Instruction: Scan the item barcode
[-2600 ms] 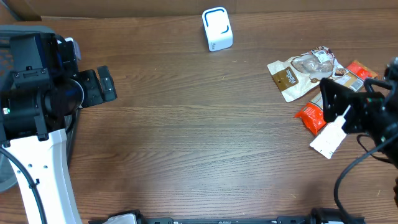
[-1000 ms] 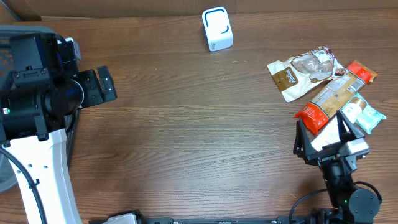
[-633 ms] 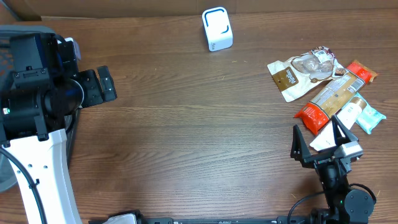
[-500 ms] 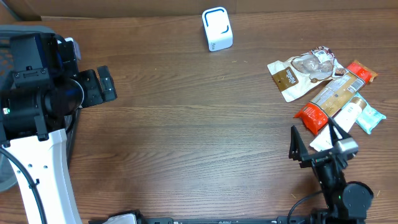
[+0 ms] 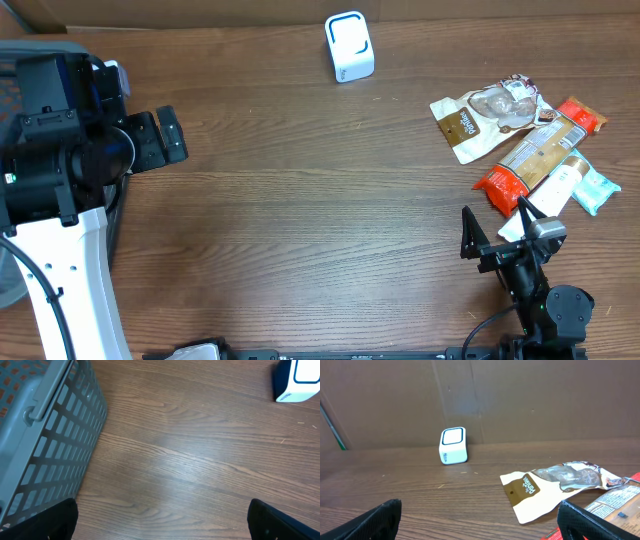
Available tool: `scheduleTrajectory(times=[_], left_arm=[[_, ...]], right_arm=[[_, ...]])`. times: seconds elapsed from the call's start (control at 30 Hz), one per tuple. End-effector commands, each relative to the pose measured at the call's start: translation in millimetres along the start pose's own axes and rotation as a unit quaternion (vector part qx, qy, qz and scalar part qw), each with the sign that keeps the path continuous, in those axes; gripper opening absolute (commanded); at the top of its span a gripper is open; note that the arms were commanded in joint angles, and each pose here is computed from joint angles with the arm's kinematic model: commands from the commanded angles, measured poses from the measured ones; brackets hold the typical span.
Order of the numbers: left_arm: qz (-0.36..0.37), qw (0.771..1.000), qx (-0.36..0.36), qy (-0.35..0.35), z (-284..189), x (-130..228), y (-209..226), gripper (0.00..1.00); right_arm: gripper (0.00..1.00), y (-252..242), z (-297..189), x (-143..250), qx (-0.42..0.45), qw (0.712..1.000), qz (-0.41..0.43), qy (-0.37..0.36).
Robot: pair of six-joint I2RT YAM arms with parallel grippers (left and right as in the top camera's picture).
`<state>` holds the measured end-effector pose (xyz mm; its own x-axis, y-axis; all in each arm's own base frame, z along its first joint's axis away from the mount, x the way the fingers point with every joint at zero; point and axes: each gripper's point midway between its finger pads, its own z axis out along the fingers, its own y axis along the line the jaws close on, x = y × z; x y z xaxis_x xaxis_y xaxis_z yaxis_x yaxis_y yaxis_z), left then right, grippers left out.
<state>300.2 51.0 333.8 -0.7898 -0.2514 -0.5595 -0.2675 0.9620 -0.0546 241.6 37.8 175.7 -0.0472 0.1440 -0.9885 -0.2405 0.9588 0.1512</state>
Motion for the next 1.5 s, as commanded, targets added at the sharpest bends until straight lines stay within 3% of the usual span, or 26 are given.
scheduleTrajectory(times=[0.0,0.67,0.8,1.0,1.17,1.33,1.47], left_arm=[[-0.004,1.000,0.003,0.001,1.8,-0.9,-0.8,1.00],[-0.005,1.000,0.004,0.000,0.7,-0.9,-0.8,1.00],[0.000,1.000,0.004,-0.028,-15.6,-1.8,-0.8,0.99],[-0.003,0.992,0.014,-0.129,-43.6,-5.3,0.4,1.00],[-0.002,0.966,0.043,-0.257,-35.9,-3.0,-4.0,1.00],[0.025,0.915,0.073,-0.397,-27.7,15.2,-15.0,0.99],[0.075,0.878,0.086,-0.465,-15.8,39.7,-24.0,1.00]], right_arm=[[1.00,-0.4,0.7,3.6,0.001,1.000,0.000,0.003],[1.00,-0.4,0.7,3.6,0.001,1.000,0.000,0.003],[1.00,-0.4,0.7,3.6,0.001,1.000,0.000,0.003],[1.00,-0.4,0.7,3.6,0.001,1.000,0.000,0.003],[1.00,-0.4,0.7,3.6,0.001,1.000,0.000,0.003],[1.00,-0.4,0.7,3.6,0.001,1.000,0.000,0.003],[1.00,-0.4,0.7,3.6,0.001,1.000,0.000,0.003]])
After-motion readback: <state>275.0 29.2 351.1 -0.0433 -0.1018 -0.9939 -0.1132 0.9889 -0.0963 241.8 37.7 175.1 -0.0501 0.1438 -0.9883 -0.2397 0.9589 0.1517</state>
